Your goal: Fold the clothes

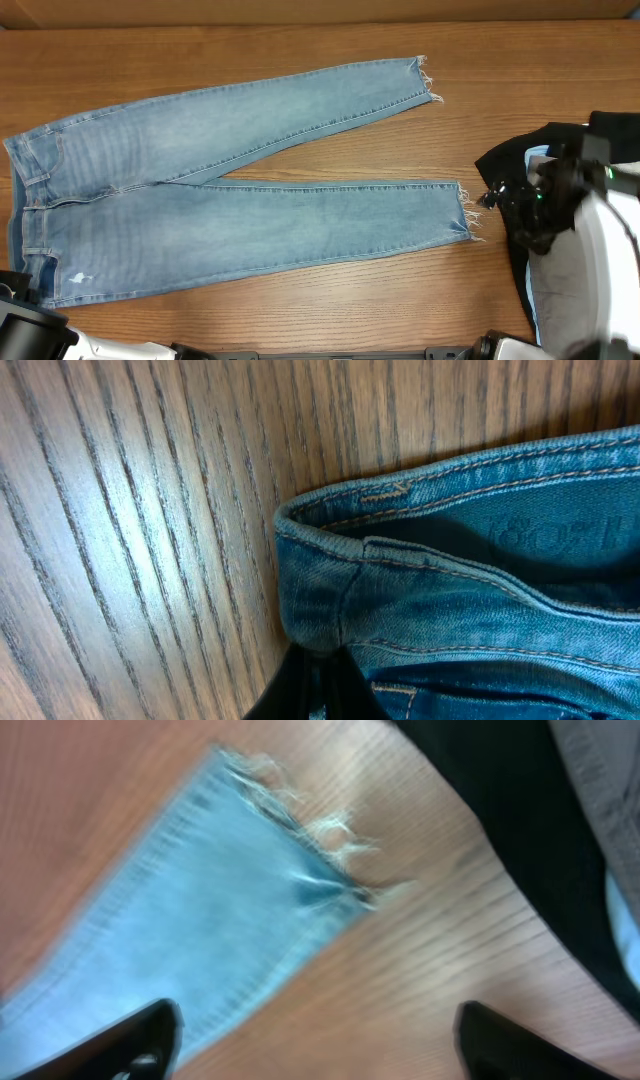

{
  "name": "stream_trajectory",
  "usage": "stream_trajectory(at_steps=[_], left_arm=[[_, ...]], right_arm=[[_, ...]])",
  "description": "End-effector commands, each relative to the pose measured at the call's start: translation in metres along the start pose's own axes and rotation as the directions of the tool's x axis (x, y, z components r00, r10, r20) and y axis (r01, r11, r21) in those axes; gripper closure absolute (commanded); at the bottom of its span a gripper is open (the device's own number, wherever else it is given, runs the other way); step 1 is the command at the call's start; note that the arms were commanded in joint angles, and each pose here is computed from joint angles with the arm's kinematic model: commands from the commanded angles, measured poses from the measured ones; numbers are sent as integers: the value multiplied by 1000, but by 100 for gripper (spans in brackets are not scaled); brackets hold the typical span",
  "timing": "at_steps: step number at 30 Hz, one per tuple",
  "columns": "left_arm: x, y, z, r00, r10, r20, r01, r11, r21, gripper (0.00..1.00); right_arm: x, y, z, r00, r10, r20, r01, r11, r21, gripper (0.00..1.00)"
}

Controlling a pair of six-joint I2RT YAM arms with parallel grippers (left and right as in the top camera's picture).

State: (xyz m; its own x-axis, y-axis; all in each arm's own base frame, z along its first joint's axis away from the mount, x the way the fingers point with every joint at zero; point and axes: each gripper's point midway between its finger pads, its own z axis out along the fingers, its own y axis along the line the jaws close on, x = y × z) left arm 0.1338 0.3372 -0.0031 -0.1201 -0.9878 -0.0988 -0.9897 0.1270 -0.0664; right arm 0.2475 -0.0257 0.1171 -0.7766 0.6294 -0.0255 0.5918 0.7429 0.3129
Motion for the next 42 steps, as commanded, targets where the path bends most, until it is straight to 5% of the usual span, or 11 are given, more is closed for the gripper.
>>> stream_trajectory(at_steps=[1, 9, 15, 19, 28, 42], left_arm=[[14, -2, 23, 998, 14, -69, -13, 1000, 16, 94], [13, -3, 23, 998, 14, -64, -12, 1000, 24, 91], [13, -3, 23, 998, 14, -65, -12, 1000, 24, 90], [13, -3, 23, 998, 14, -66, -12, 1000, 24, 90], [14, -3, 23, 998, 13, -69, -12, 1000, 24, 91], [13, -3, 23, 998, 12, -67, -11, 1000, 24, 91]], right_arm=[[9, -3, 5, 998, 40, 55, -38, 999, -35, 0], [8, -8, 60, 991, 129, -47, -131, 990, -52, 7], [27, -20, 102, 949, 218, -230, -216, 976, 33, 41], [37, -19, 116, 932, 215, -290, -207, 977, 60, 49], [19, -20, 123, 956, 208, -209, -200, 978, 62, 56], [11, -40, 123, 971, 193, -144, -169, 972, 163, 96]])
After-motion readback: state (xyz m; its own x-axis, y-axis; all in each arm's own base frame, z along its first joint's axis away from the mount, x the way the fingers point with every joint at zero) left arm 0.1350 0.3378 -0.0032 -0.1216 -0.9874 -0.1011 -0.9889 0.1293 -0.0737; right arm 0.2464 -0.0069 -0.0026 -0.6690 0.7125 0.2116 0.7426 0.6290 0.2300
